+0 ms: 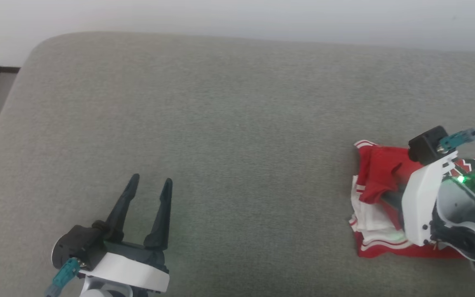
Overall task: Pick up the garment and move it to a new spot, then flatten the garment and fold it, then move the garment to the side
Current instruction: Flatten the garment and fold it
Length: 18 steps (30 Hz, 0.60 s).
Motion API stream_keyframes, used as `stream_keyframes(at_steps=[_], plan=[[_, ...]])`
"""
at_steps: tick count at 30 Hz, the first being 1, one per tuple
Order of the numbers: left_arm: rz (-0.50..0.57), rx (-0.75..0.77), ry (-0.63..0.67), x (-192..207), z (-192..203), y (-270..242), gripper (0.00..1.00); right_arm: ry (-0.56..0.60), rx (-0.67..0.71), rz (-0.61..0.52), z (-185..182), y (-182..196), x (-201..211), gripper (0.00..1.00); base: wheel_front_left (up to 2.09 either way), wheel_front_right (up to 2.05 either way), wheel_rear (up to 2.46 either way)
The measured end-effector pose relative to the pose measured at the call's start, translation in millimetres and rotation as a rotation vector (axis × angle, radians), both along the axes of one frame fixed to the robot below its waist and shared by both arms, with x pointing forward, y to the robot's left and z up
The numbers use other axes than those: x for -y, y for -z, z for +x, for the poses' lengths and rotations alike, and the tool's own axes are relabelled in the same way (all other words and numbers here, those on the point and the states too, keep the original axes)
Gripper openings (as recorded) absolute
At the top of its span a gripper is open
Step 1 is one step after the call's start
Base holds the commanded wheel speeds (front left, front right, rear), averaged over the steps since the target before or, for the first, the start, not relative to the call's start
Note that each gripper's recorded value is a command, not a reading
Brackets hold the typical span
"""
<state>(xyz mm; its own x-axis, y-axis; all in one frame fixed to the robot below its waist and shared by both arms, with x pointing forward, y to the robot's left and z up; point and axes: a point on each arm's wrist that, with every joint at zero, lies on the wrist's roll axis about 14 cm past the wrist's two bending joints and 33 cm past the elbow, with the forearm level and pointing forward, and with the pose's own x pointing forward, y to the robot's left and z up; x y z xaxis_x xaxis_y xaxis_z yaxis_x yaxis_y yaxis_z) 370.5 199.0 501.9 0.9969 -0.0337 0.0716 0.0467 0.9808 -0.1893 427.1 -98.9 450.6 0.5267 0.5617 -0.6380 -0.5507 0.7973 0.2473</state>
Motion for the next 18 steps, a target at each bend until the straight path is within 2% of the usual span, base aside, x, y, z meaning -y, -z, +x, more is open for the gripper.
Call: stream_keyframes(at_steps=[6,7,9,10,11,18], plan=[[-0.013,-0.013,-0.03,-6,-5,3,1.0,-0.012,-0.047,-0.015,0,16,-7,0.0,0.0,0.0,0.0],[-0.014,-0.013,-0.032,-7,-6,4,1.0,-0.006,-0.05,-0.014,0,18,-7,0.11,0.0,0.0,0.0],[-0.025,-0.012,-0.036,-8,-6,3,1.0,0.002,-0.043,-0.012,0,18,-6,0.47,0.0,0.0,0.0],[-0.028,-0.011,-0.038,-9,-7,3,1.0,0.004,-0.043,-0.013,-1,18,-5,0.92,0.0,0.0,0.0],[-0.027,-0.009,-0.038,-9,-7,2,1.0,0.008,-0.042,-0.013,-2,18,-5,1.0,0.0,0.0,0.0],[-0.023,-0.002,-0.014,-6,-7,0,1.0,0.081,0.018,0.027,-2,-1,12,1.0,0.0,0.0,0.0]])
